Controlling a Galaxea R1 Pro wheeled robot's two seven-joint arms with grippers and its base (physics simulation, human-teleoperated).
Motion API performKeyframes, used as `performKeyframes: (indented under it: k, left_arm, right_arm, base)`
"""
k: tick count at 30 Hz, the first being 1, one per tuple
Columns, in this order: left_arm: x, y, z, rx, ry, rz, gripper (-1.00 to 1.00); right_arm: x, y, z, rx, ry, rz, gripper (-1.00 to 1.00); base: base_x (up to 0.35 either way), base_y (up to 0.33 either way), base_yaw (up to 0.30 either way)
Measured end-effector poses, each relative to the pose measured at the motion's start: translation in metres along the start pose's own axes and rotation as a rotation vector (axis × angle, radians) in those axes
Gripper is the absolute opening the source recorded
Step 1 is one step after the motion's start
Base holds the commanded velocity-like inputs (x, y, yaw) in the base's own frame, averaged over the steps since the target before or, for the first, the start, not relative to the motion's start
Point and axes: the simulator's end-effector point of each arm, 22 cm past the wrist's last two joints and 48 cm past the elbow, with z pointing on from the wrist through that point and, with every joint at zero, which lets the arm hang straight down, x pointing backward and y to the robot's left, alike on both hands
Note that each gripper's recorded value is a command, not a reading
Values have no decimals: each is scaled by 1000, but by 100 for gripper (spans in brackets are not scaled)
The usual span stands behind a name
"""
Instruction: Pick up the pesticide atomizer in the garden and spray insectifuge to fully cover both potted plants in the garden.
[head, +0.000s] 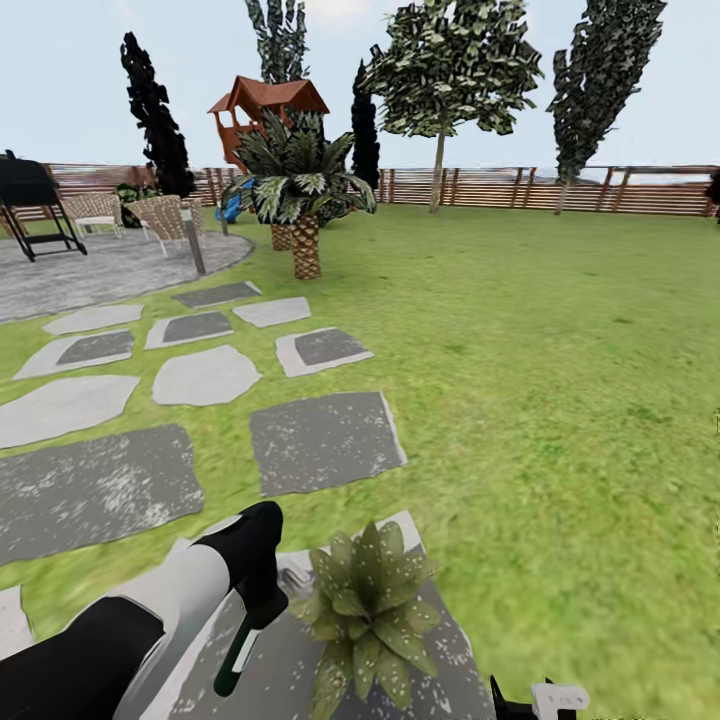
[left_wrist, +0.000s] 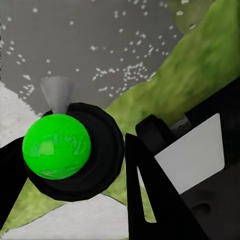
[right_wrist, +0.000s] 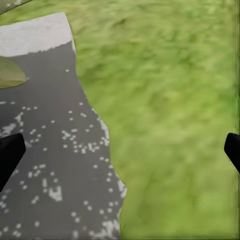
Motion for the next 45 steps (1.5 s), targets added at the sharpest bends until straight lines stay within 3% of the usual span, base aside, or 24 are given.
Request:
performKeyframes:
  k: [14, 24, 30, 36, 45]
  left_arm:
    - [0, 0, 1, 1, 0, -1, -100]
    - [-19, 3, -18, -7, -67, 6, -100]
    - [-11, -3, -13, 46, -54, -1, -100]
    - [7, 13, -6, 42, -33, -32, -100]
    - [7, 13, -6, 38, -30, -29, -100]
  right_arm:
    - [0, 0, 0, 0, 0, 0, 100]
    - [0, 0, 0, 0, 0, 0, 100]
    - [0, 0, 0, 0, 0, 0, 100]
    - [0, 0, 0, 0, 1, 0, 100]
    - [0, 1, 0, -1, 1, 0, 100]
  base:
    - [-112, -72, -8]
    - [-19, -12, 0]
    - [0, 0, 0]
    - [-84, 0, 0]
    - [-328, 0, 0]
